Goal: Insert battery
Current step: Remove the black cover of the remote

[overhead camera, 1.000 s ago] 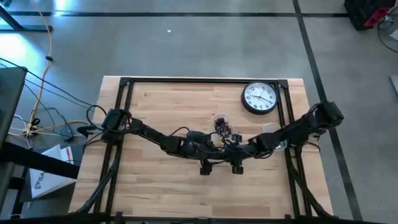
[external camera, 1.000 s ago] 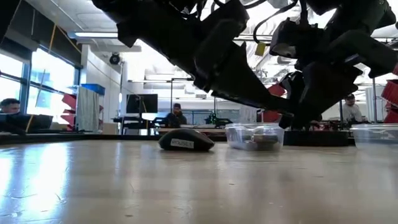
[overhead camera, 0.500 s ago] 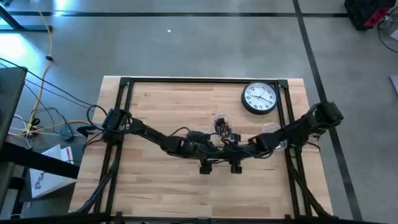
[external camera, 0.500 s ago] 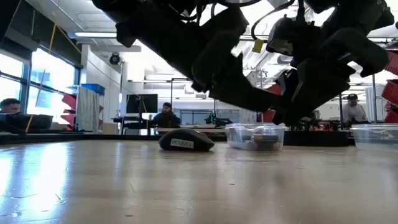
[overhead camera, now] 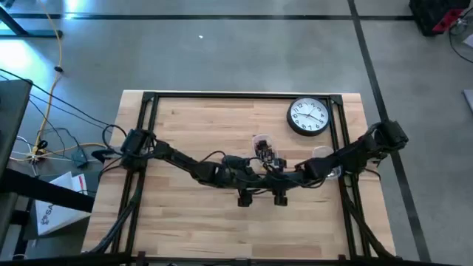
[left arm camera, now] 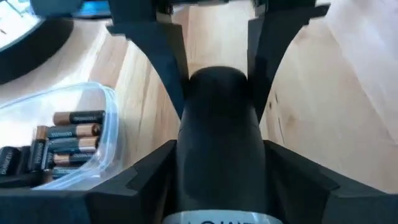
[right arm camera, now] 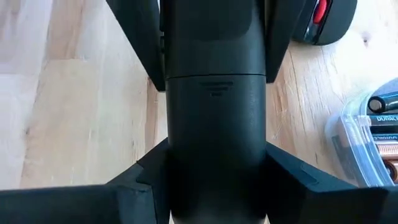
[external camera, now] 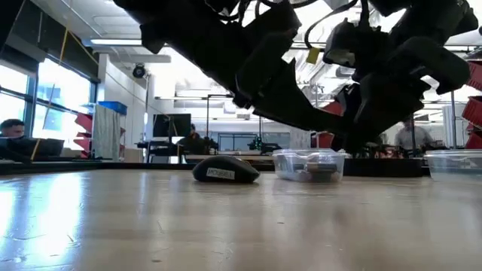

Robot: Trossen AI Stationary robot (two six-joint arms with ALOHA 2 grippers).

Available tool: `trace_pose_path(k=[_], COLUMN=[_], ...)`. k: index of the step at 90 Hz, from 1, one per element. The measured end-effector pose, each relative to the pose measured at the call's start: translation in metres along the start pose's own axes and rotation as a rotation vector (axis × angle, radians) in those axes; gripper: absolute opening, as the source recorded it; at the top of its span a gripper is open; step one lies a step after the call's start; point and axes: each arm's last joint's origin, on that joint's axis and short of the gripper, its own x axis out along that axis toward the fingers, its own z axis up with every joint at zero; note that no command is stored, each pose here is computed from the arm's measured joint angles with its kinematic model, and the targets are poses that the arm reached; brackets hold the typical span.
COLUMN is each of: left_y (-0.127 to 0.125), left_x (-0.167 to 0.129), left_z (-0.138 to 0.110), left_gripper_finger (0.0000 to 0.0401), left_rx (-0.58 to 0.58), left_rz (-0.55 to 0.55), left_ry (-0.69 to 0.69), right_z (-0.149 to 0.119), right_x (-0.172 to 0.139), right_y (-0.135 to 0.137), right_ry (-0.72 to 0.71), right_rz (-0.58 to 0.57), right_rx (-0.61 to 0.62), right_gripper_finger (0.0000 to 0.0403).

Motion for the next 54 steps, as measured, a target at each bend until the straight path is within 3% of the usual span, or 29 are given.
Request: trace_pose_path(k=[24,54], left_y=[0.0059,0.0095], left_x=[0.002,0.003], left_z=[-0.0006,-0.0027], left_gripper_finger=[0.0202,0.0158], left_rx=[-0.04,-0.054], left_rz=[-0.005,-0.007], left_ry=[0.009,0.031], right_z=[0.0006,0.0005], right_x=[0.0,0.0], right_y=[0.0,0.0], right_ry=[-0.008,-0.007], right_rz=[-0.006,-0.005], right_rx=[-0.009,-0.015], right_gripper_finger=[0.0155,0.0155])
